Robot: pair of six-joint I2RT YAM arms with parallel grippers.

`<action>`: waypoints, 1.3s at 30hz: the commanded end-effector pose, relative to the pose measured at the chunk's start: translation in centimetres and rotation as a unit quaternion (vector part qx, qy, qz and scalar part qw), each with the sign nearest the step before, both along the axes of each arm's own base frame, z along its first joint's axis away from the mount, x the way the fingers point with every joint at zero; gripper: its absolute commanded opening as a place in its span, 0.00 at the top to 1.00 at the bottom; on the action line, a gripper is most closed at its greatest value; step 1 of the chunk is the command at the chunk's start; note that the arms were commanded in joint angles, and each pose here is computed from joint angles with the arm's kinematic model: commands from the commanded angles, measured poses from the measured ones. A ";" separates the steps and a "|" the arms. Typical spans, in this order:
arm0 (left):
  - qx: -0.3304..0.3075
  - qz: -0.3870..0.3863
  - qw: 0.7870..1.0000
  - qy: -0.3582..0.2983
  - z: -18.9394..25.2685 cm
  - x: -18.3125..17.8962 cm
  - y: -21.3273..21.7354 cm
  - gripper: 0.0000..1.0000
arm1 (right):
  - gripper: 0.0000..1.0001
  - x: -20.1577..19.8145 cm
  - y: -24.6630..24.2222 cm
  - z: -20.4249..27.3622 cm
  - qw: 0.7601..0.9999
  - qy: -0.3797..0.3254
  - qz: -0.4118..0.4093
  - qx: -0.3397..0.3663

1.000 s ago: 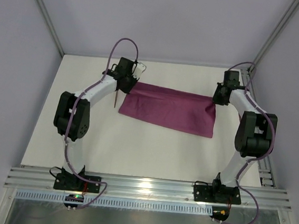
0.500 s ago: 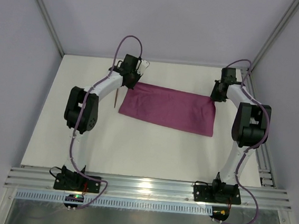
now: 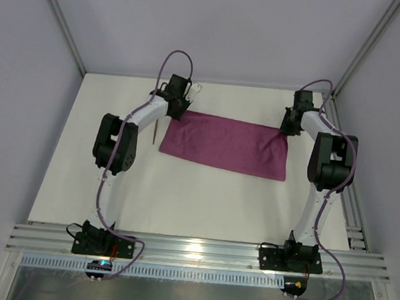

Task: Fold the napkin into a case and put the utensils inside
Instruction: Fold the rectangle-folded napkin at the center of the board.

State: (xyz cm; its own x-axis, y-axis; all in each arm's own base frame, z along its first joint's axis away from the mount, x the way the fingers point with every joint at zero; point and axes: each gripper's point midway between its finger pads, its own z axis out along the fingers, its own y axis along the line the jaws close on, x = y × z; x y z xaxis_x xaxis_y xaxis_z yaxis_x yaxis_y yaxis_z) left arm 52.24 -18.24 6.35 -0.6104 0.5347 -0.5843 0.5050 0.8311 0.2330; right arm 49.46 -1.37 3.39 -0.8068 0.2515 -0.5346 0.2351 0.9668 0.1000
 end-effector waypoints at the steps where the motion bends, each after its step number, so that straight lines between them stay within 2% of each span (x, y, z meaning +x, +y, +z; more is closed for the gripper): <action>1: 0.000 0.002 1.000 -0.027 1.4 1.6 0.1 1.00 | 0.97 1.9 -0.6 1.6 0.999 -0.030 0.000 -0.012; 6: 0.002 0.010 0.999 -0.031 1.5 1.9 0.2 1.00 | 0.97 2.3 -0.9 2.0 0.999 -0.036 0.001 -0.013; 13: -0.009 0.024 0.997 -0.073 5.6 2.6 0.4 1.00 | 0.97 2.6 -0.6 4.7 0.998 -0.068 0.013 -0.011; 18: -0.003 0.031 0.996 -0.085 6.6 3.3 0.6 1.00 | 0.97 3.3 -0.7 6.3 0.997 -0.082 0.012 -0.011; 22: -0.002 0.033 0.996 -0.085 6.4 3.4 0.6 1.00 | 0.97 3.8 -0.9 6.4 0.996 -0.084 0.010 -0.010; 37: 0.007 0.017 0.998 -0.054 3.2 3.4 0.2 1.00 | 0.97 3.6 -0.8 1.7 0.999 -0.031 0.010 0.013; 39: 0.008 0.017 0.998 -0.052 2.9 3.5 0.1 1.00 | 0.91 3.6 -0.7 1.6 0.999 -0.030 0.012 0.016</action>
